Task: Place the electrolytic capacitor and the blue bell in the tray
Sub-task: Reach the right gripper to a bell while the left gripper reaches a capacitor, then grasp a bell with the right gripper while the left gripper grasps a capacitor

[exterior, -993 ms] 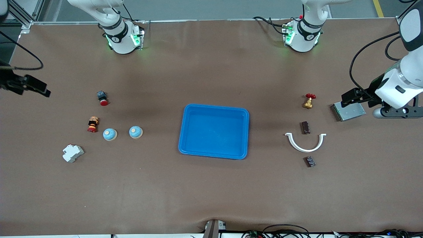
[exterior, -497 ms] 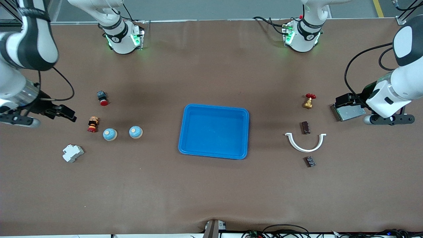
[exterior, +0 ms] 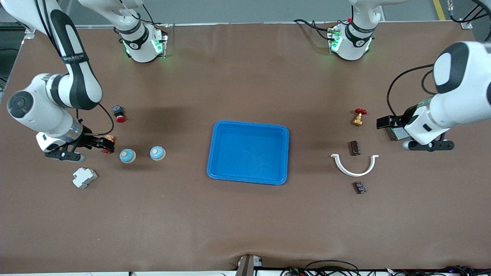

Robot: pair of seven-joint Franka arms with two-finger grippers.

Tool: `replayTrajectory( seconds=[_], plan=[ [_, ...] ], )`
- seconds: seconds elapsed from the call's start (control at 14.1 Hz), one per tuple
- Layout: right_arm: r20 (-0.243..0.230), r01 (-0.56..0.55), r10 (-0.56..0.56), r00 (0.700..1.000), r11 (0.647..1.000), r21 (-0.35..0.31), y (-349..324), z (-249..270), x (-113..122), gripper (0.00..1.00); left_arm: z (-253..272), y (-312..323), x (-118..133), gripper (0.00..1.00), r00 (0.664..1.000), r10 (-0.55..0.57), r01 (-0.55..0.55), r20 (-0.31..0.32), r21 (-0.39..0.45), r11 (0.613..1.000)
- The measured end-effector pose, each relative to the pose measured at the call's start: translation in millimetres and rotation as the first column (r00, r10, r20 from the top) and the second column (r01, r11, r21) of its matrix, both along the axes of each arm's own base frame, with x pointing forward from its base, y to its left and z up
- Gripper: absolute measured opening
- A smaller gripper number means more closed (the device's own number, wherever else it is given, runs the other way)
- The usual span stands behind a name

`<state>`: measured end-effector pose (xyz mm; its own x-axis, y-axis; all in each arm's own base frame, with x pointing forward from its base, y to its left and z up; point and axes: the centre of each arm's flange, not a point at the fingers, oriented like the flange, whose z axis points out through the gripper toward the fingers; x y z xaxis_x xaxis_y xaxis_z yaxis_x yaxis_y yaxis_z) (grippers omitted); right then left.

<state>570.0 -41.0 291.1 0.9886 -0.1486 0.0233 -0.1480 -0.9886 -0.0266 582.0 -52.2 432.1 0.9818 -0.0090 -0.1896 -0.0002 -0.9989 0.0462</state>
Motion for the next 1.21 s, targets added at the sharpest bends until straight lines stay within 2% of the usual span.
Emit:
replayTrajectory(
  seconds=[0.14,0.43,0.78,1.21],
  plan=[
    [0.003,0.001,-0.001,1.000,1.000,-0.006,-1,-25,2,1.00,-27,-2,-4,1.00,1.000,0.000,0.000,0.019,-0.001,1.000],
    [0.045,-0.002,0.003,0.999,1.000,-0.020,3,-70,-2,1.00,-63,-3,-7,1.00,0.999,0.005,-0.005,0.040,-0.004,1.000],
    [0.045,0.022,-0.021,0.999,0.999,-0.023,24,-109,-6,1.00,-123,-7,-6,1.00,0.999,0.030,-0.030,0.010,-0.008,1.000],
    [0.032,0.025,-0.024,0.999,0.999,-0.024,43,-127,-9,1.00,-173,-25,-19,1.00,0.997,0.061,-0.061,0.051,-0.009,0.998]
  ],
)
